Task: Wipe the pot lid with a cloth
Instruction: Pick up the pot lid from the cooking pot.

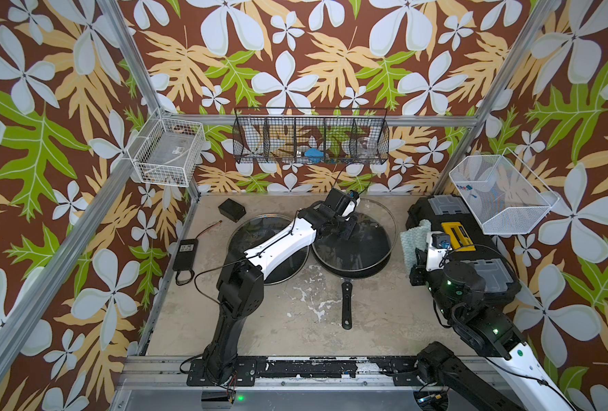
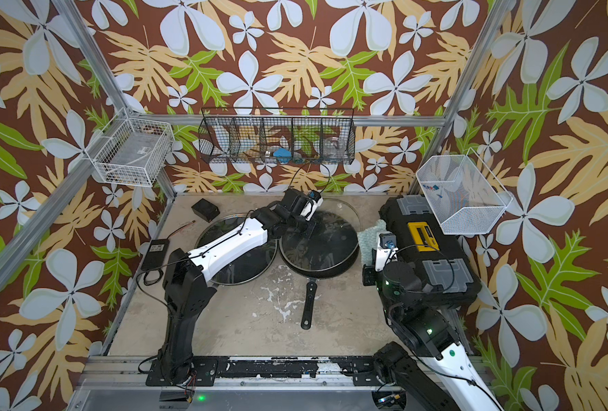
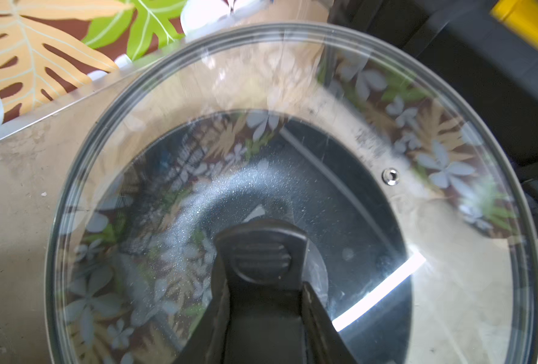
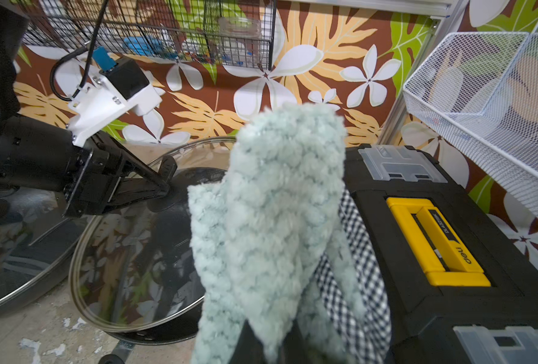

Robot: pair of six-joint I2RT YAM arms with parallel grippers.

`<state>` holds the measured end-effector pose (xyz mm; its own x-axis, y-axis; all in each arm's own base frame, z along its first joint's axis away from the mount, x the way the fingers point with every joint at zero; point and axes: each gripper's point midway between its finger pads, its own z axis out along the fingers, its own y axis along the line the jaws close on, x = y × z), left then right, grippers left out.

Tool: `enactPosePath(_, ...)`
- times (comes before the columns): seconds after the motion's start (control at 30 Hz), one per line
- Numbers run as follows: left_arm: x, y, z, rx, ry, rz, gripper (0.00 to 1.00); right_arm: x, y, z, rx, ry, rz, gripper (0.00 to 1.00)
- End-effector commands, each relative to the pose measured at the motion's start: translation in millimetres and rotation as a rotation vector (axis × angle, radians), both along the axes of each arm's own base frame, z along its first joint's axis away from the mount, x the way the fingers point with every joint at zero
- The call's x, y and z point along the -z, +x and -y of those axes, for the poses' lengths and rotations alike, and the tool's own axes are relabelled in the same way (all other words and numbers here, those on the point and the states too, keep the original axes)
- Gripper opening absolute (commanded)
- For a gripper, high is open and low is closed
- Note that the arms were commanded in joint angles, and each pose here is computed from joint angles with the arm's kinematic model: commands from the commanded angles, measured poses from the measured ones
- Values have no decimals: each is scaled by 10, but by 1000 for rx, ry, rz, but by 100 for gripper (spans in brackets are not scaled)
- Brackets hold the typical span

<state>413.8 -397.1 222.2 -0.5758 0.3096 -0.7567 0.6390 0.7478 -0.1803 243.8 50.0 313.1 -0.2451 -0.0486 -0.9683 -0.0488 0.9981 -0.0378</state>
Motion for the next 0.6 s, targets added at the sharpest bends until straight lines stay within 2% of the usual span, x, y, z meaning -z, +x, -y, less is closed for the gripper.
enactPosePath(0.0,-713,86,139,23,-278,139,0,-233,-26,-66,-41,75,96,0)
enactPosePath(0.23,-1060,-89,-78,74,-498,102,0,-440,-91,-143,-101,147,174,0)
enactPosePath(0.43,-1051,-205,-240,96,-537,57,0,-470,-98,-156,-110,161,188,0)
enactPosePath(0.57,-1184,-338,-377,131,-645,34,0,-492,-114,-222,-150,178,205,0)
